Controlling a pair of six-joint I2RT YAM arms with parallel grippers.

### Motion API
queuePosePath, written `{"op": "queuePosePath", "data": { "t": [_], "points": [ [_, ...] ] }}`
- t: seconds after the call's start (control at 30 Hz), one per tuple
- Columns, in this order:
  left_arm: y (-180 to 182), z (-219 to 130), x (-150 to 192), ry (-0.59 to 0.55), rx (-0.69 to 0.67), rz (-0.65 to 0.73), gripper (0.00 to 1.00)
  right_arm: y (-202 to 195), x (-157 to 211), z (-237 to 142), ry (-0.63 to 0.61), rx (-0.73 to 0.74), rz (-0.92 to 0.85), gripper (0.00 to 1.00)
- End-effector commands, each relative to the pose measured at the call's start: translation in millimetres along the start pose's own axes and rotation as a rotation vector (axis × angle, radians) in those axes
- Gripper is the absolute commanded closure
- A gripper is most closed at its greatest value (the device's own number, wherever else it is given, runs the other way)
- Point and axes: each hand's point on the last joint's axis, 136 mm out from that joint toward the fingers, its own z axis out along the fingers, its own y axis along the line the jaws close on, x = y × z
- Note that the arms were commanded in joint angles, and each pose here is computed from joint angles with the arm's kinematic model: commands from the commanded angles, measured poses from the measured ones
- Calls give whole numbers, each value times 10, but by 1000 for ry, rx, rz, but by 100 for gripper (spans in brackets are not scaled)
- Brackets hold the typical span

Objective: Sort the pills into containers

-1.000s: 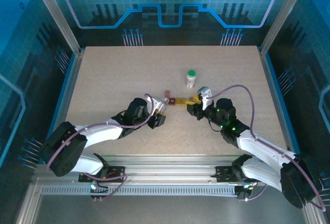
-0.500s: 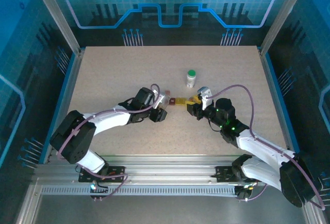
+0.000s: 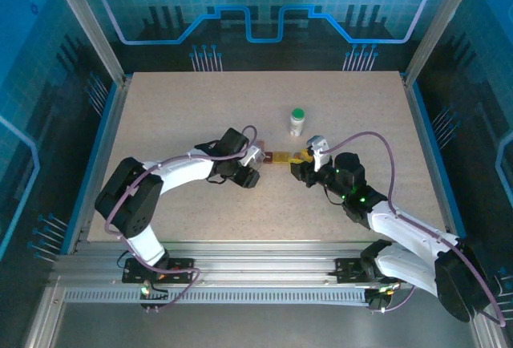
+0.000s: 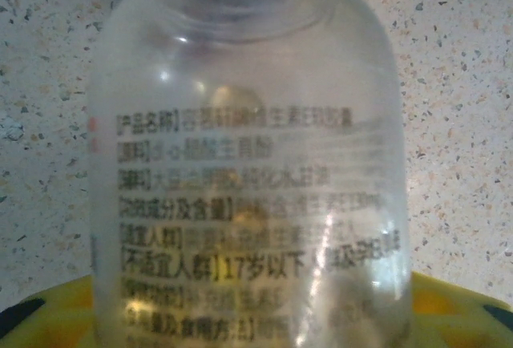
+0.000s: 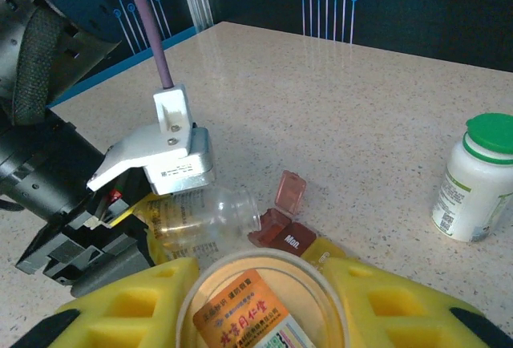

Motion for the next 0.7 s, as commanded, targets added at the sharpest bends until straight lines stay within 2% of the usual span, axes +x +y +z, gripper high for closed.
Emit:
{"op": "queuePosePath", "data": {
  "t": [0.0, 0.67],
  "points": [
    [10, -26, 61, 96, 5, 19, 100, -25, -85, -13, -27, 11, -10, 100],
    [101, -69, -15, 235, -12, 31, 100, -15, -77, -10, -19, 4, -10, 100]
  ]
}}
